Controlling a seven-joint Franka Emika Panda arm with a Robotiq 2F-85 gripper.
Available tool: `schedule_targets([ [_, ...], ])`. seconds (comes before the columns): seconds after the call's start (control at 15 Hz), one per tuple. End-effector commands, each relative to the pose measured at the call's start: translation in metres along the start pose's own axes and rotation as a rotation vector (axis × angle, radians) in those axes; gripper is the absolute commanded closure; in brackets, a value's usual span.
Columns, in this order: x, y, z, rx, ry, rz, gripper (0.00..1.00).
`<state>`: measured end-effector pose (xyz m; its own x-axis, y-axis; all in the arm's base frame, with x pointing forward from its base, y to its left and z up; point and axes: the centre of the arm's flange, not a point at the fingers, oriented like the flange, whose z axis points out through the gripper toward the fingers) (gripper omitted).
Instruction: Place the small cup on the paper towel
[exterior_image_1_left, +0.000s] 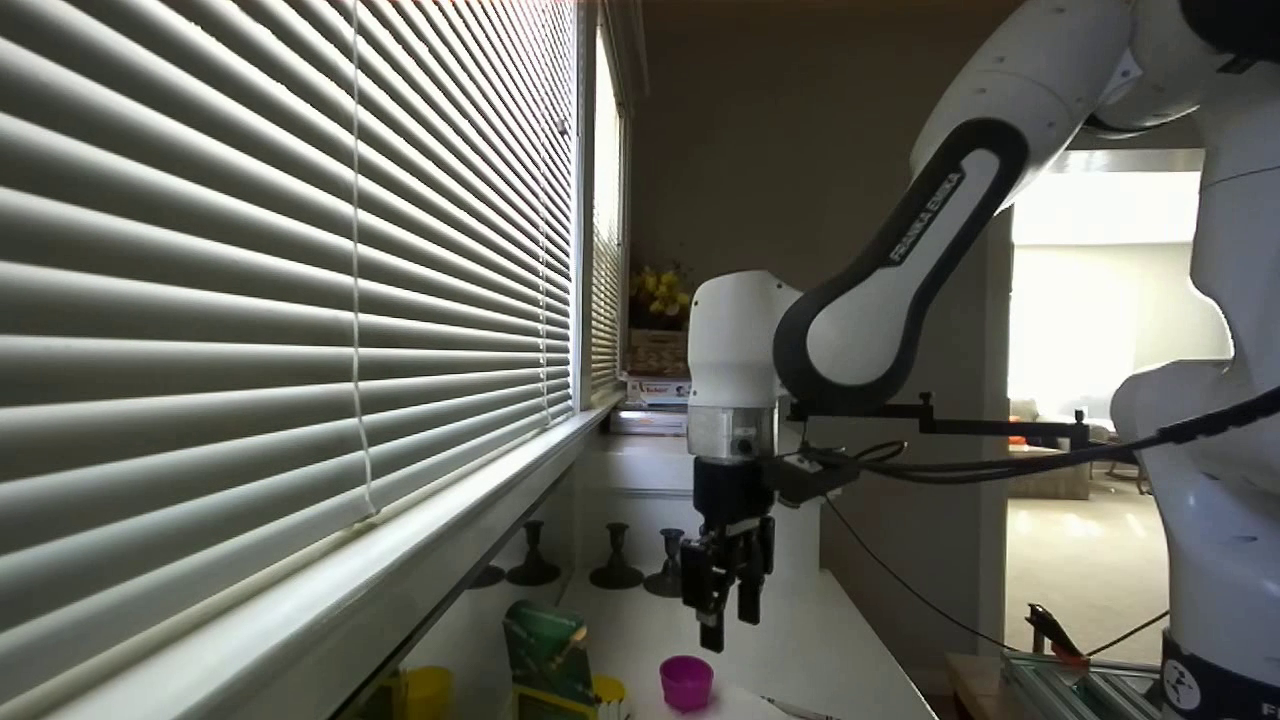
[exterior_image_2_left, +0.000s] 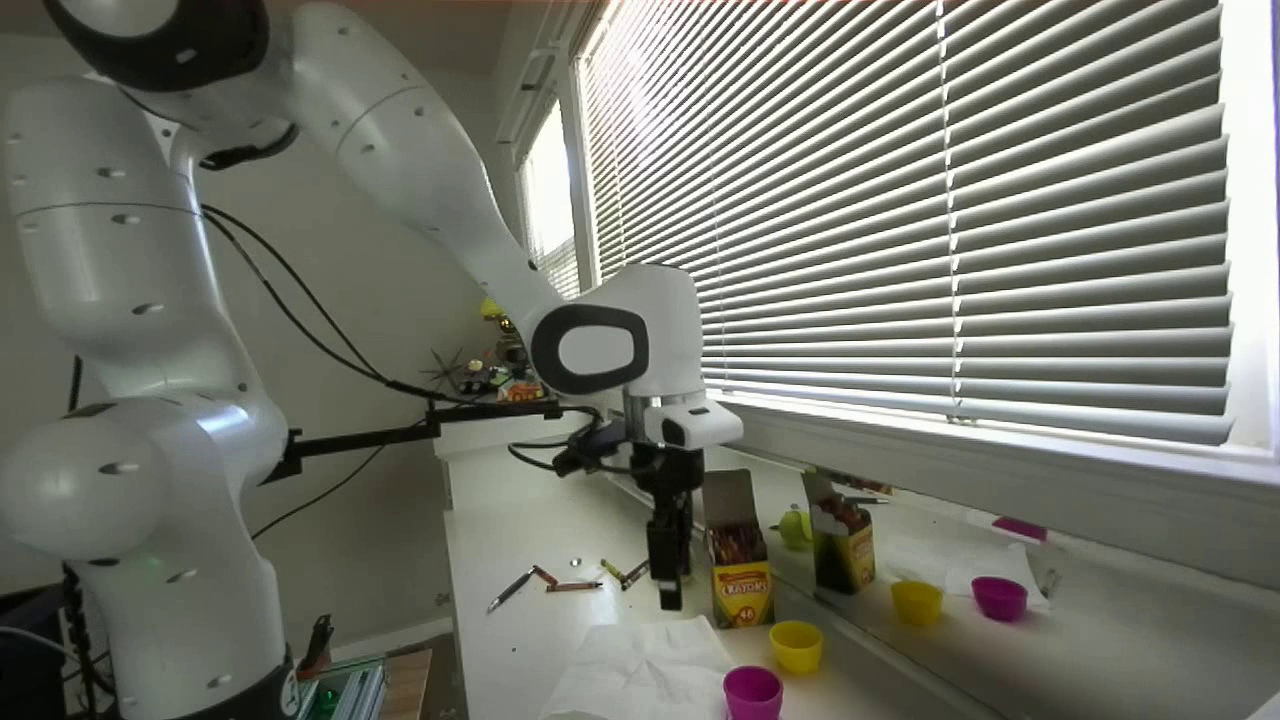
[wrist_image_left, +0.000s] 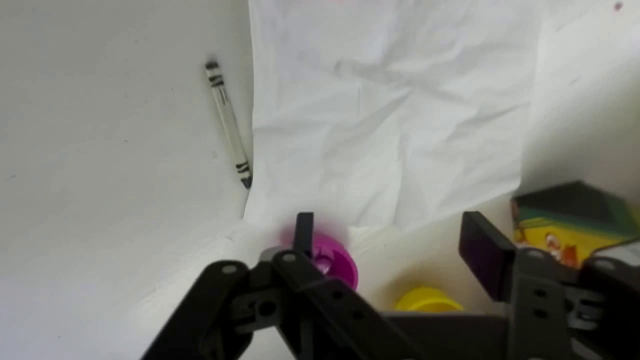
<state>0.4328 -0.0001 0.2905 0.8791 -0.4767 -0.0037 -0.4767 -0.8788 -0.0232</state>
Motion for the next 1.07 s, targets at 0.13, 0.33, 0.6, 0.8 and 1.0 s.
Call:
schedule_targets([
  [0.13,-0.083,-0.035,-0.105,-0.073,-0.121,-0.297,0.0],
  [0.33,-0.083,-0.044,-0.093,-0.097,-0.114,-0.315,0.0],
  [0.6,-0.088,-0.044,-0.099,-0.101,-0.108,-0.32,0.0],
  [0.8,-0.086,-0.043,-0.092,-0.107,-0.123,-0.314,0.0],
  [1.0,-0.085,-0.043,-0.091,-0.108,-0.124,-0.314,0.0],
])
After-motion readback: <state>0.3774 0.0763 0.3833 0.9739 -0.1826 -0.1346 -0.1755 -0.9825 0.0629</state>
